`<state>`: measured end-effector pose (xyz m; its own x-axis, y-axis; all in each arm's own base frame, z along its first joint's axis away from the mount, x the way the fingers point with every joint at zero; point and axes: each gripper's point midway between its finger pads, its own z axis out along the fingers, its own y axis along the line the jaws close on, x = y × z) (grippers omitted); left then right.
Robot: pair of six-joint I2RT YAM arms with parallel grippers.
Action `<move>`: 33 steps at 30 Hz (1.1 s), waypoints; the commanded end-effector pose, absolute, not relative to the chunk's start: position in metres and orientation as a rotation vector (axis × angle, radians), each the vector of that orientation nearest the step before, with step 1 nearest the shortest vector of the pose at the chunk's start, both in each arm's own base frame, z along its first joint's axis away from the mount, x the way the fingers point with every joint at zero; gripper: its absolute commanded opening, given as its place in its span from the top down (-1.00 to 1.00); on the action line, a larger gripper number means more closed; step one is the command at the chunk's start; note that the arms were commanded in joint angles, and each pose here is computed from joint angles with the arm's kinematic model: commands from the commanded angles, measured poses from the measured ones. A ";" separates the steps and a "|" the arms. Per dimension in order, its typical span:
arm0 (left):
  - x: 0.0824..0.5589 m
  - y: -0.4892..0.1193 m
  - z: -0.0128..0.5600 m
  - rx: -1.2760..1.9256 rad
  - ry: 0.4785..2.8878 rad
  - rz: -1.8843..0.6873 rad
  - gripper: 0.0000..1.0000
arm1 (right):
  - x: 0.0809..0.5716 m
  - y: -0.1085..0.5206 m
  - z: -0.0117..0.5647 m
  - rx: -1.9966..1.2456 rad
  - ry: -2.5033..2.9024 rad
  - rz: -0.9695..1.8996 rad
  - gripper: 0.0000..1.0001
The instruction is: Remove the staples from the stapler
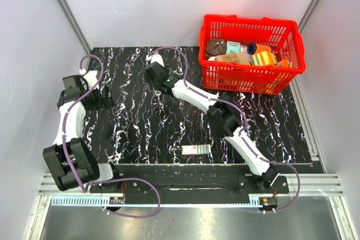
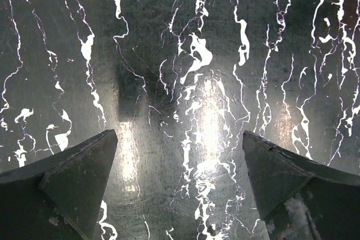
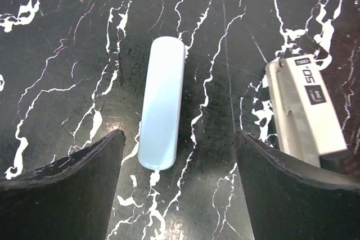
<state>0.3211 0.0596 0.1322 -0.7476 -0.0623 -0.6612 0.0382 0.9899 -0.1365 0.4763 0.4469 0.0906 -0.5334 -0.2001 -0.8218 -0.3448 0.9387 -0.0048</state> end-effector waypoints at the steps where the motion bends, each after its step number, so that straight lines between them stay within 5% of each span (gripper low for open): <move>1: 0.325 0.065 0.133 0.023 2.372 -0.182 -0.98 | 0.481 0.461 0.114 -0.392 2.113 0.218 -0.66; 15: 0.323 0.070 0.137 0.023 2.350 -0.153 -0.98 | 0.481 0.470 0.090 -0.390 2.139 0.216 -0.35; 26: 0.323 0.072 0.140 0.024 2.338 -0.129 -0.98 | 0.476 0.477 0.075 -0.387 2.166 0.242 -0.29; 33: 0.323 0.074 0.137 0.031 2.332 -0.117 -0.98 | 0.477 0.480 0.070 -0.372 2.169 0.250 0.07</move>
<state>0.3169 0.0691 0.1255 -0.7405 -0.0440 -0.6706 0.0422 0.9928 -0.1117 0.4787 0.4629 0.0519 -0.5752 -0.2151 -0.7892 -0.3411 0.9400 -0.0076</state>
